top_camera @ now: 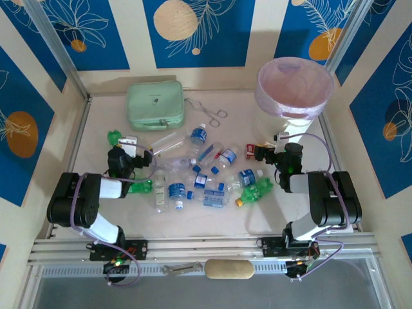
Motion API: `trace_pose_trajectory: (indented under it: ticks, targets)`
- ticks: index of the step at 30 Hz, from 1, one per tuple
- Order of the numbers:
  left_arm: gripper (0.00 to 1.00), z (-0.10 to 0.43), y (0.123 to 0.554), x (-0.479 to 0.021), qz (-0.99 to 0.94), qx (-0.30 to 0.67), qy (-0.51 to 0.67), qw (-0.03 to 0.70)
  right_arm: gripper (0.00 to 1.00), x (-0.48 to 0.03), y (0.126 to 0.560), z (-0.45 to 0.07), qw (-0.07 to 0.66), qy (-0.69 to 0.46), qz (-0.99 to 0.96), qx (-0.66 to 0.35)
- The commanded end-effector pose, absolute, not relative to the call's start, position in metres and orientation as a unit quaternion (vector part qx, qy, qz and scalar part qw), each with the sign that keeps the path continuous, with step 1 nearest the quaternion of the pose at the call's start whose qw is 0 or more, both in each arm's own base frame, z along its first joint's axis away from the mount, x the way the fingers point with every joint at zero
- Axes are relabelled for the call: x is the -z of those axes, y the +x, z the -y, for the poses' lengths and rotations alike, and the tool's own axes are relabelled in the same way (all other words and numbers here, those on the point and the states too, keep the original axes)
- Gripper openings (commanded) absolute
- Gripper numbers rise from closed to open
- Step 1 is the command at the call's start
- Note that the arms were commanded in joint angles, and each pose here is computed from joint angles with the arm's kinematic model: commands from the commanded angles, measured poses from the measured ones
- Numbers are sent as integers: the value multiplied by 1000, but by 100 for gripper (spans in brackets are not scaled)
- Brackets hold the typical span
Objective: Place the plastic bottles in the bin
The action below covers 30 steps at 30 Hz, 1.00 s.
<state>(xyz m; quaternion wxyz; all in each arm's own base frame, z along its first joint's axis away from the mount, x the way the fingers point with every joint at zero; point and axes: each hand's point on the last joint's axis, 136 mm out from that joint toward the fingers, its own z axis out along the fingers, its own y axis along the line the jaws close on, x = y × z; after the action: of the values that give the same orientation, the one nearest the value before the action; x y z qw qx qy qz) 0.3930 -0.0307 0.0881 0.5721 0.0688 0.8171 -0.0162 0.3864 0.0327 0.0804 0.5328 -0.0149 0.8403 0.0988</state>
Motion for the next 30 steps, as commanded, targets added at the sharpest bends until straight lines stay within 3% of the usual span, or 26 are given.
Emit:
trace_pose_trajectory:
  ticks: [1, 30]
  targets:
    - [99, 29, 398, -91, -814, 19, 65, 576, 99, -94, 396, -32, 552, -22, -828, -96]
    - [100, 20, 392, -105, -805, 0, 42, 592, 100, -110, 392, -26, 561, -8, -823, -87]
